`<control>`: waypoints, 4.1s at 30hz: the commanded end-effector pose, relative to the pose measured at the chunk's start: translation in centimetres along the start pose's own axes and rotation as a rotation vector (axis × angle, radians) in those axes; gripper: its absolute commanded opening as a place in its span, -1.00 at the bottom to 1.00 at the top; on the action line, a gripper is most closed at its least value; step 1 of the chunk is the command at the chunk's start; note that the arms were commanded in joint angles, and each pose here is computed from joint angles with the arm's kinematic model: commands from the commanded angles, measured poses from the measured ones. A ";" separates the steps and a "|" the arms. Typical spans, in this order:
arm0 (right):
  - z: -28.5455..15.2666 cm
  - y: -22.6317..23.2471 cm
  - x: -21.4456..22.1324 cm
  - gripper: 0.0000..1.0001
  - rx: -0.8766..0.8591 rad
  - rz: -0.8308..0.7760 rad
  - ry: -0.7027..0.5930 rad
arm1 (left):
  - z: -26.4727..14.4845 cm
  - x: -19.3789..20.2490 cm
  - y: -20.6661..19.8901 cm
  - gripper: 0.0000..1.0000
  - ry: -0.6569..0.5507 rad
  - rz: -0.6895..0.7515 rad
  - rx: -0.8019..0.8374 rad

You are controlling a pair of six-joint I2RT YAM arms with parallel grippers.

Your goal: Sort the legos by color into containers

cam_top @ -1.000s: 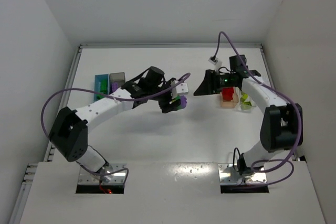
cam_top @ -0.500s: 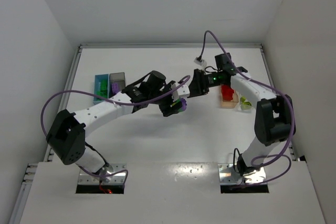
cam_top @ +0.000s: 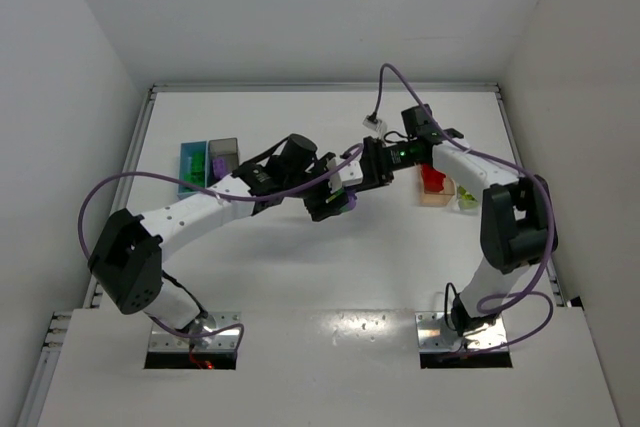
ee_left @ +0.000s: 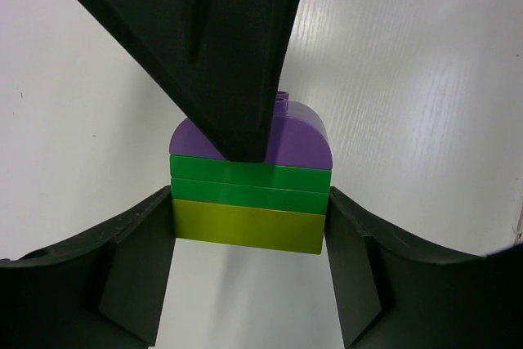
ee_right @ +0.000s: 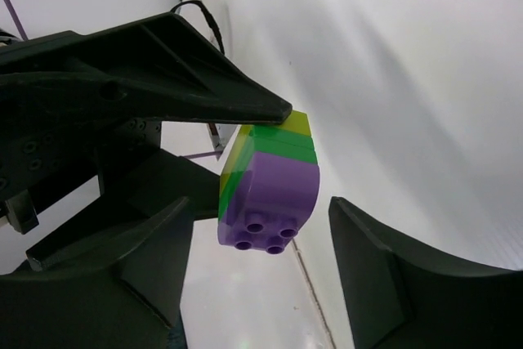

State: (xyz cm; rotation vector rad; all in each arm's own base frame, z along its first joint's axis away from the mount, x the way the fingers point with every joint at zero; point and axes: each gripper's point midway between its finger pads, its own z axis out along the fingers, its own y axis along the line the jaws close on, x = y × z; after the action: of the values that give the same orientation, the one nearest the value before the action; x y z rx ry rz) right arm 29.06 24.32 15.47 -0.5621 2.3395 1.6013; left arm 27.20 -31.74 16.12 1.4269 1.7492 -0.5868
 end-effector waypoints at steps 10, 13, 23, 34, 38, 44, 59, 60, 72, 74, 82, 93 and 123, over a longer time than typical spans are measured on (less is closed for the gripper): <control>0.7 0.4 0.0 -0.48 -0.051 0.001 0.023 | -0.3 -2.5 0.6 -0.36 -0.048 0.055 -0.033; 0.9 0.7 0.3 -0.48 -0.064 0.019 0.041 | 0.0 -2.3 1.1 -0.36 -0.038 0.054 -0.055; 0.1 0.3 -1.1 -0.94 -0.022 -0.017 0.006 | -1.0 0.1 1.0 -0.38 0.007 0.056 -0.107; -3.3 0.4 -5.9 -0.96 0.052 -0.095 -0.080 | -4.7 6.8 0.7 -0.38 0.094 -0.032 -0.169; -3.8 0.4 -7.5 -0.96 0.066 -0.122 -0.102 | -6.8 7.7 1.8 -0.38 0.081 -0.093 -0.232; -2.4 0.2 -8.6 -0.96 0.052 -0.124 -0.076 | -9.5 6.8 2.6 -0.38 -0.037 -0.205 -0.217; -2.1 -0.6 -7.8 -0.96 0.060 -0.110 -0.080 | -14.4 2.7 7.4 -0.50 -0.470 -0.915 -0.069; -2.3 -0.3 -7.9 -0.96 0.060 -0.118 -0.084 | -14.8 1.7 7.7 -0.53 -0.509 -0.901 -0.060; -7.2 -0.9 -9.7 -0.96 0.225 -0.172 -0.203 | -9.9 -3.7 6.9 -0.53 -0.457 -0.669 0.026; -9.9 -1.1 -10.5 -0.96 0.332 -0.200 -0.266 | -7.6 -4.1 7.0 -0.53 -0.421 -0.647 0.058; -24.0 -4.0 -9.4 -0.96 0.848 -0.162 -0.517 | 0.0 -10.6 8.1 -0.53 -0.421 -0.475 0.137; -35.8 -5.1 -3.9 -0.96 1.290 -0.010 -0.697 | 12.7 -17.1 4.4 -0.55 -0.427 -0.271 0.267; -39.3 -6.2 0.1 -0.96 1.277 0.147 -0.766 | 26.5 -22.2 1.8 -0.50 -0.759 -0.199 0.163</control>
State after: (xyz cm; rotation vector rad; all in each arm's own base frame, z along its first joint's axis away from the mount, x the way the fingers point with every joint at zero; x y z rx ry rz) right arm 32.06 -14.59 23.69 0.4462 2.2075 0.0033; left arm 37.63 -63.46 13.09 1.0110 1.4362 -1.1931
